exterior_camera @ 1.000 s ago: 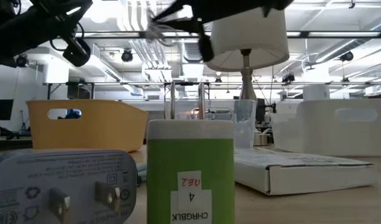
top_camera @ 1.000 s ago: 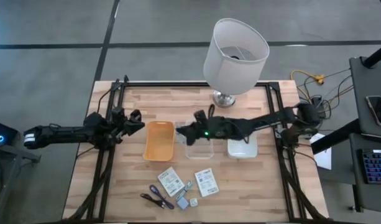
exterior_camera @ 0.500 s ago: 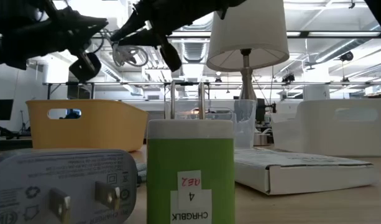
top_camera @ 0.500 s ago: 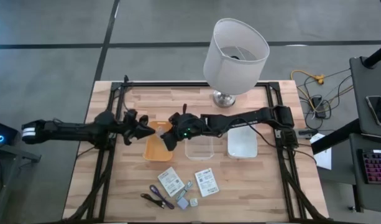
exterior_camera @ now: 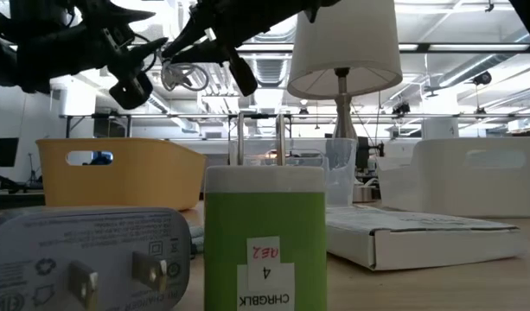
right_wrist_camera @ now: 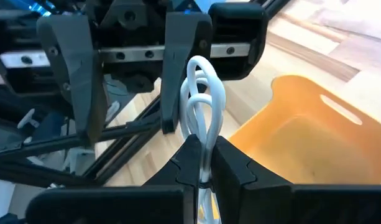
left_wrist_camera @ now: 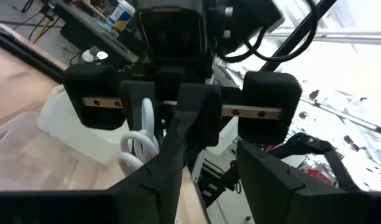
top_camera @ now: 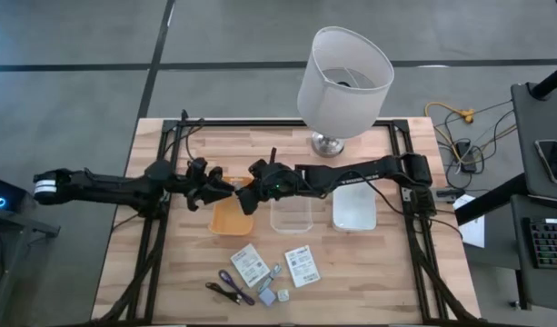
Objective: Pick and place items into bin
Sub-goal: Put the white charger cable into the yellow bin
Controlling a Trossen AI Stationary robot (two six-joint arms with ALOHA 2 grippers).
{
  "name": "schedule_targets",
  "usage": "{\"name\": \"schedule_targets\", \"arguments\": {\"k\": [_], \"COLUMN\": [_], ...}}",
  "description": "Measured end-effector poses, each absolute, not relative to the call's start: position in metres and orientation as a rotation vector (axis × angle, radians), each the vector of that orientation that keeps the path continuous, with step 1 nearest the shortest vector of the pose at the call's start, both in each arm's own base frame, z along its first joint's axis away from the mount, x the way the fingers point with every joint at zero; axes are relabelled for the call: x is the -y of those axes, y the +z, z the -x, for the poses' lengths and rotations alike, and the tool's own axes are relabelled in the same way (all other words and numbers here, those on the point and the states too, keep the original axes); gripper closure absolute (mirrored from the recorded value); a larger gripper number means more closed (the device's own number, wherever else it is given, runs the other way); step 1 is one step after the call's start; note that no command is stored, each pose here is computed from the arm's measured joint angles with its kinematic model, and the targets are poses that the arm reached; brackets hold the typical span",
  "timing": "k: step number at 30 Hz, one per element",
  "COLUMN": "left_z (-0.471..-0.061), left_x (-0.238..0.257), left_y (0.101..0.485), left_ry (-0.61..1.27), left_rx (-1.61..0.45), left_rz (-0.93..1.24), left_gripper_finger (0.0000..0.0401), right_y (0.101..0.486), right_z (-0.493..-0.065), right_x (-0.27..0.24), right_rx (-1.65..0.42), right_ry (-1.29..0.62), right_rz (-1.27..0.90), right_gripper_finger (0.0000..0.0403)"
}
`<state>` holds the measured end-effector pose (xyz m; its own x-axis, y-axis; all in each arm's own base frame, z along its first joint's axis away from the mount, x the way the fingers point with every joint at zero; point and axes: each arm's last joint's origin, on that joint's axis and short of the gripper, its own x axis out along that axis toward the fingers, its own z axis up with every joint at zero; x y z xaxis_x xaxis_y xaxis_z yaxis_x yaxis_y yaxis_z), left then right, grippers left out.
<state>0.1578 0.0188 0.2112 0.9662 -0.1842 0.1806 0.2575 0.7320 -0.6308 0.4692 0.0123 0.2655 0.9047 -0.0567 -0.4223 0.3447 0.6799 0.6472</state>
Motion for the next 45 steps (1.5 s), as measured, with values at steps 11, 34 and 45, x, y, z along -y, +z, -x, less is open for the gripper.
{"name": "schedule_targets", "arguments": {"k": [11,34,45], "left_z": [-0.159,-0.162,-0.182], "left_x": [-0.03,-0.051,-0.057], "left_y": [0.208,0.229,0.229], "left_ry": [-0.137,-0.059,-0.071], "left_rx": [0.117,0.233,0.156], "left_rz": [0.671,0.719,0.713], "left_gripper_finger": [0.026,0.026,0.026], "right_y": [0.27,0.298,0.297], "right_z": [-0.462,-0.448,-0.448], "right_x": [-0.011,0.004,0.006], "right_rx": [-0.395,-0.324,-0.331], "right_ry": [-0.326,-0.413,-0.413], "right_rz": [-0.761,-0.757,-0.733], "right_gripper_finger": [0.0385,0.0385,0.0385]}}
